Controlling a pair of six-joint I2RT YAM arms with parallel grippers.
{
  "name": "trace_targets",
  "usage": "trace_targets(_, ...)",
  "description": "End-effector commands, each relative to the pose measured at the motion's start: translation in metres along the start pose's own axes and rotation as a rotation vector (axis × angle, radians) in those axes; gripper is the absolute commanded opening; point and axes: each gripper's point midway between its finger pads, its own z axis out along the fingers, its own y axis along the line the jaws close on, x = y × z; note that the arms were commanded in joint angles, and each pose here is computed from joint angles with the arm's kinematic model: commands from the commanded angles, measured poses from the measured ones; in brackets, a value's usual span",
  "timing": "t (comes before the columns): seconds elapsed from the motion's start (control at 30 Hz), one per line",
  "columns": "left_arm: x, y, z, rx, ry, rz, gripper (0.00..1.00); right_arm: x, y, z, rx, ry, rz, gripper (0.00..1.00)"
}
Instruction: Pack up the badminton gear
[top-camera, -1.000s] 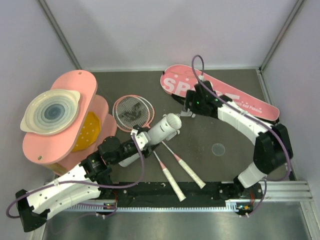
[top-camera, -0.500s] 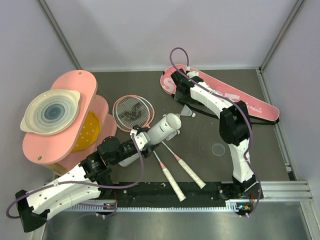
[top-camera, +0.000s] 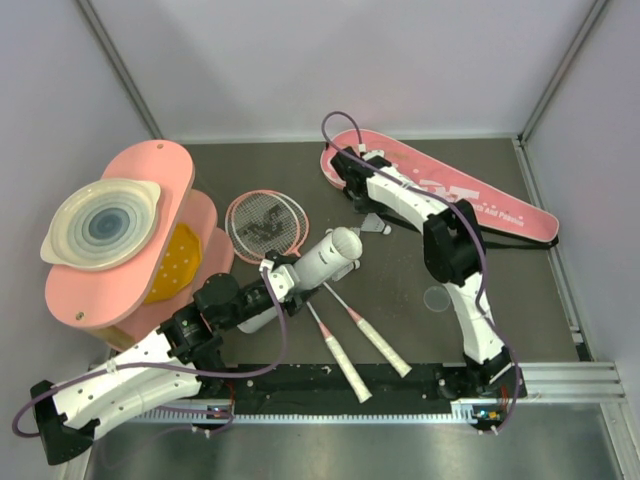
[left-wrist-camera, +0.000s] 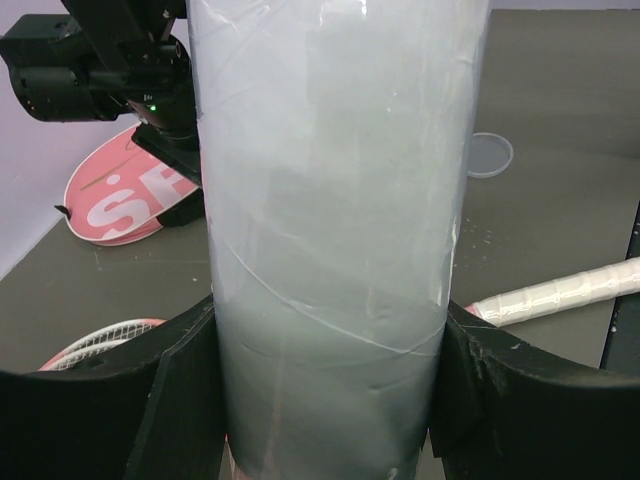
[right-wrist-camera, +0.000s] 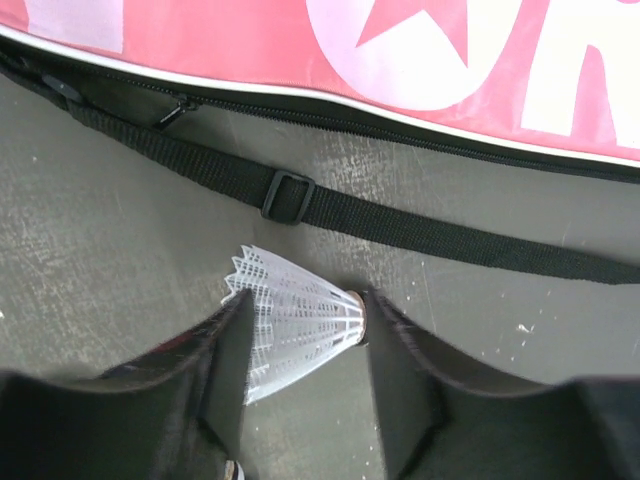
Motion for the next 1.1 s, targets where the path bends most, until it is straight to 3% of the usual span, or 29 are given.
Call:
trace_targets(0.0, -0.025, 0.007, -0.001, -0.022, -0.092, 0.011, 0.12, -0.011, 0.001, -0.007, 0.023, -0.036, -0.050, 0.41)
trace_targets(0.13, -0.024, 0.006, 0.000, -0.018, -0.090, 0.011, 0.12, -0.011, -0.001, -0.008, 0.022, -0.035, -0.083, 0.21)
trace_targets(0.17, -0.024, 0.005, 0.000, -0.015, -0.090, 0.011, 0.12, -0.011, -0.002, -0.009, 0.022, -0.033, -0.086, 0.07)
trace_targets(0.23, -0.024, 0.005, 0.000, -0.015, -0.090, 0.009, 0.12, -0.014, -0.005, -0.016, 0.021, -0.044, -0.080, 0.00)
trace_targets(0.47, -0.022, 0.005, 0.001, -0.018, -0.087, 0.009, 0.12, -0.028, -0.040, -0.073, -0.021, -0.116, -0.031, 0.00)
trace_targets(0.5, -0.022, 0.005, 0.001, -0.016, -0.086, 0.007, 0.12, -0.039, -0.049, -0.100, -0.069, -0.165, 0.002, 0.00)
trace_targets(0.53, -0.021, 0.005, 0.001, -0.015, -0.083, 0.005, 0.12, -0.026, -0.053, -0.099, -0.093, -0.138, -0.011, 0.00)
trace_targets(0.6, -0.021, 0.005, 0.002, -0.014, -0.080, 0.010, 0.12, -0.042, -0.064, -0.142, -0.227, -0.232, 0.068, 0.00)
trace_targets(0.63, -0.020, 0.005, 0.002, -0.015, -0.078, 0.008, 0.12, -0.022, -0.059, -0.146, -0.328, -0.183, 0.058, 0.00)
trace_targets(0.83, -0.019, 0.005, 0.003, -0.013, -0.075, 0.009, 0.12, -0.011, -0.081, -0.249, -0.859, -0.243, 0.207, 0.00)
trace_targets(1.07, -0.015, 0.001, 0.007, 0.005, -0.059, 0.006, 0.12, 0.000, -0.097, -0.362, -1.234, -0.330, 0.239, 0.00)
